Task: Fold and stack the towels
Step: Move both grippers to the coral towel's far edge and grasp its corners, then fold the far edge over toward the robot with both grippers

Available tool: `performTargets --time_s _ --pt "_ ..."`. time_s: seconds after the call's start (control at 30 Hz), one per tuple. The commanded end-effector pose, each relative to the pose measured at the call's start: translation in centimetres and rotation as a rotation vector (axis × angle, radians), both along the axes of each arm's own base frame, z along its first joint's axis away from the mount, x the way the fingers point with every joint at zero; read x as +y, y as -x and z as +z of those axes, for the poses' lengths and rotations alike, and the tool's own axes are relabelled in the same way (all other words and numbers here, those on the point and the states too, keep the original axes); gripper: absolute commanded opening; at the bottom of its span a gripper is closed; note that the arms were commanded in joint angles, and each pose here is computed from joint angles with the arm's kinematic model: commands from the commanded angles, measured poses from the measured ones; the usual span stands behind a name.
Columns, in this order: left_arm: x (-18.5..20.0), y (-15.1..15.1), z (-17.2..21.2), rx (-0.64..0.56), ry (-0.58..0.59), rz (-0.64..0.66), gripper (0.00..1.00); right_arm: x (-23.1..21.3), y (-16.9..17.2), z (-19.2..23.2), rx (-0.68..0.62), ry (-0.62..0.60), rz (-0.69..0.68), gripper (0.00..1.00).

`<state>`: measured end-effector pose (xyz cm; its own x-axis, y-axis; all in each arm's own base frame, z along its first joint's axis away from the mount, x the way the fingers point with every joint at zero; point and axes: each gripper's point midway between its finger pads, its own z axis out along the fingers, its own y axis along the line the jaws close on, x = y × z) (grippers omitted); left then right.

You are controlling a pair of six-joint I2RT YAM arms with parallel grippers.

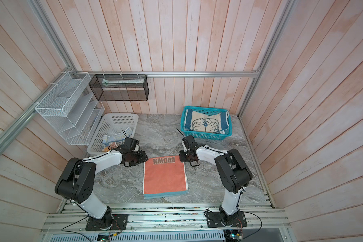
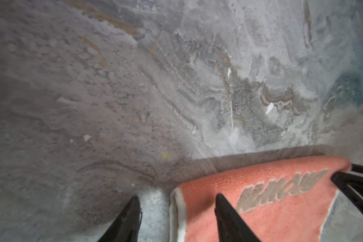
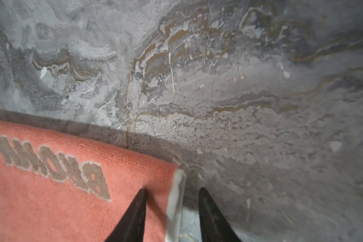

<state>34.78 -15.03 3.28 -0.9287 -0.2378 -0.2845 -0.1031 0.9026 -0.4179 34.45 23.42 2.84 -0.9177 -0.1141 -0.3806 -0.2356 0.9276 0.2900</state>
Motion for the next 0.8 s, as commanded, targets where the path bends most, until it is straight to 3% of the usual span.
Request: performTargets --time_s 0.0,0.17,0.33,0.77 --pt "-1.2 -0.6 0.1 -0.01 0.05 -0.045 0.54 0.9 -0.6 0.6 -0.012 -0.021 0.037 0.39" --pt "-1.8 -0.8 0.0 -0.016 0.078 -0.07 0.39 1.1 -0.6 0.4 -0.021 -0.025 0.065 0.22" --pt "-2.3 -1.6 0.7 -0.048 0.084 -0.106 0.0 1.0 -1.3 0.8 -0.049 0.003 0.083 0.01" --pt "-3.5 -4.7 9.3 -0.256 0.088 -0.222 0.0 -0.2 -4.6 8.5 -0.288 0.091 0.118 0.0"
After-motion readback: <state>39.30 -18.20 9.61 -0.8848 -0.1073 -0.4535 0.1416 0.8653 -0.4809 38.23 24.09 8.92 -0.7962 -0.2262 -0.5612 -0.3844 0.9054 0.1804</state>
